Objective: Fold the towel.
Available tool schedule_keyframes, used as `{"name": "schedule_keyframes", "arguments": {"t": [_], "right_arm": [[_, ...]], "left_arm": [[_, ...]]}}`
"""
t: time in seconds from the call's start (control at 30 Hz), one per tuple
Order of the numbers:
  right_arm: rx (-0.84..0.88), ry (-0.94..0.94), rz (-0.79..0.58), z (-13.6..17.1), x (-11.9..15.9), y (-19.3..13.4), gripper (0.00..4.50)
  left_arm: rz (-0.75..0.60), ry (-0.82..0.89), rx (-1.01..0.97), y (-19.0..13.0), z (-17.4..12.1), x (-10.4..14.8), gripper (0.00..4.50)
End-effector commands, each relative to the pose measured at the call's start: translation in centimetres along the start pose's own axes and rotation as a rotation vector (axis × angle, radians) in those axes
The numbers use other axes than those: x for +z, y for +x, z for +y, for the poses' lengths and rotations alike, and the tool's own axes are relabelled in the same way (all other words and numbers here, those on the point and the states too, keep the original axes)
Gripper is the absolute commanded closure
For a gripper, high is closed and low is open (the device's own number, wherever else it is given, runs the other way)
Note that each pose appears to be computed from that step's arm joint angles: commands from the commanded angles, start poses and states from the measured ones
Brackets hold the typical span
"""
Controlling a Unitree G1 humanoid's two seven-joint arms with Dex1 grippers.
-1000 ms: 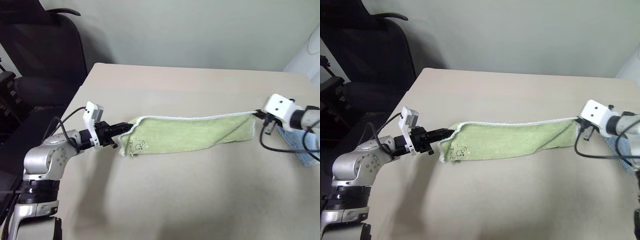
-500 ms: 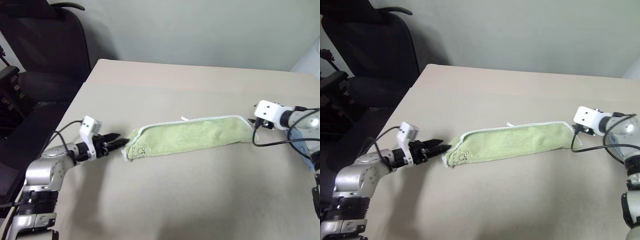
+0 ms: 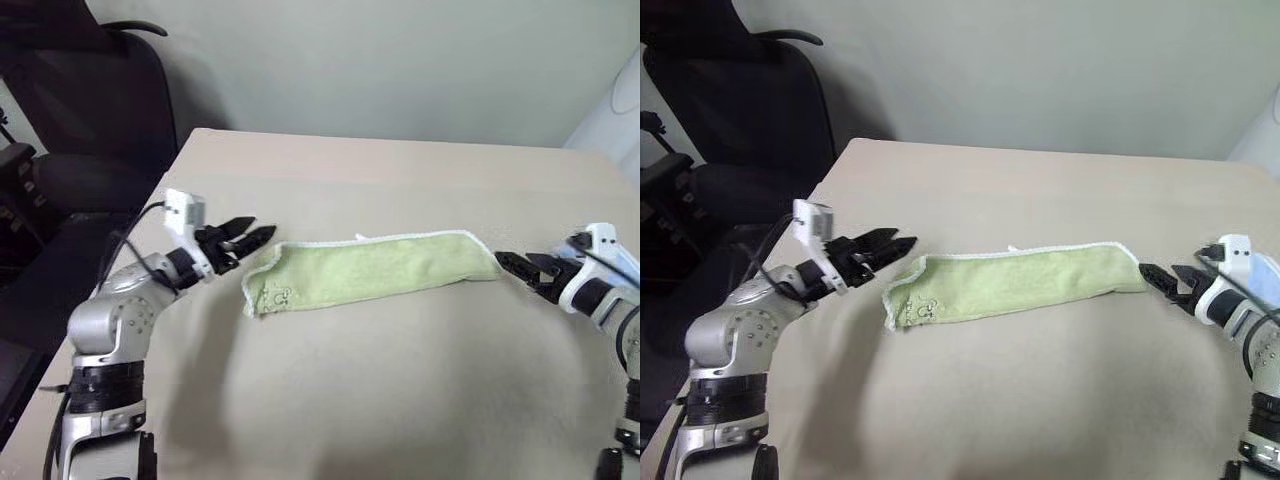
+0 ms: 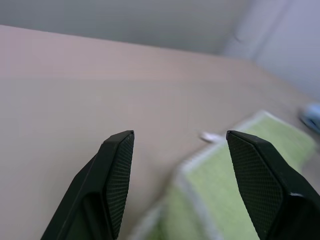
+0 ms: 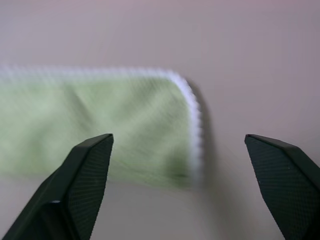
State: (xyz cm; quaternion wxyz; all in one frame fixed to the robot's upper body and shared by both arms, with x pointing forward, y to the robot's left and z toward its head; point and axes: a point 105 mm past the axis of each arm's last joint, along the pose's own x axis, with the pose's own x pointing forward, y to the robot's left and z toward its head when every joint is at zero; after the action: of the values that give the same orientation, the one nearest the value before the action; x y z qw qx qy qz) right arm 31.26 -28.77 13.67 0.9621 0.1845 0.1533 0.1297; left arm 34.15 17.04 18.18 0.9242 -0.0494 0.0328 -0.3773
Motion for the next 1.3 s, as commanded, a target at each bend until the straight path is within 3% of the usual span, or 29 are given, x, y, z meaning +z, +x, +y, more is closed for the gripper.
{"name": "schedule_keyframes", "arguments": {"t": [0.03,0.27,0.43,0.57,0.67,0.77,0.93,1.03,1.13,1.17,1.3], "right_arm": [[-0.027,0.17,0.03,0.1,-0.5,-1.5,0.02],[-0.065,0.375,0.129,0.9,-3.9,-0.4,0.02],[-0.057,0.508,0.085,1.8,-3.7,2.7,0.02],[-0.062,0.519,0.076,1.9,-3.5,3.3,0.02],[-0.075,0.604,0.014,1.9,-1.8,6.8,0.02],[-0.126,0.648,-0.021,1.0,-1.4,8.3,0.6],[-0.159,0.688,-0.064,-0.4,-0.9,8.0,2.4],[-0.163,0.684,-0.107,-0.9,0.0,7.3,3.48],[-0.148,0.586,-0.171,-1.2,2.5,5.7,4.48],[-0.14,0.552,-0.175,-1.0,2.9,5.5,4.48],[-0.078,0.086,-0.146,2.6,5.1,5.0,4.48]], "left_arm": [[0.0,0.19,-0.163,1.4,-3.5,1.5,1.29],[0.133,0.396,-0.328,2.8,-6.0,-1.8,1.29],[0.191,0.461,-0.393,3.0,-6.8,-3.4,1.29],[0.194,0.466,-0.4,3.0,-6.8,-3.5,1.29],[0.346,0.496,-0.388,0.6,-5.5,-6.7,1.29],[0.473,0.476,-0.358,-1.9,-3.9,-9.5,1.29],[0.576,0.439,-0.323,-4.0,-2.7,-12.1,1.29],[0.577,0.419,-0.316,-4.4,-2.6,-12.6,1.29],[0.477,0.352,-0.347,-3.9,-3.9,-10.9,1.29],[0.455,0.338,-0.356,-3.9,-4.2,-10.5,1.29],[0.304,0.211,-0.402,-3.7,-6.1,-7.3,1.29]]}}
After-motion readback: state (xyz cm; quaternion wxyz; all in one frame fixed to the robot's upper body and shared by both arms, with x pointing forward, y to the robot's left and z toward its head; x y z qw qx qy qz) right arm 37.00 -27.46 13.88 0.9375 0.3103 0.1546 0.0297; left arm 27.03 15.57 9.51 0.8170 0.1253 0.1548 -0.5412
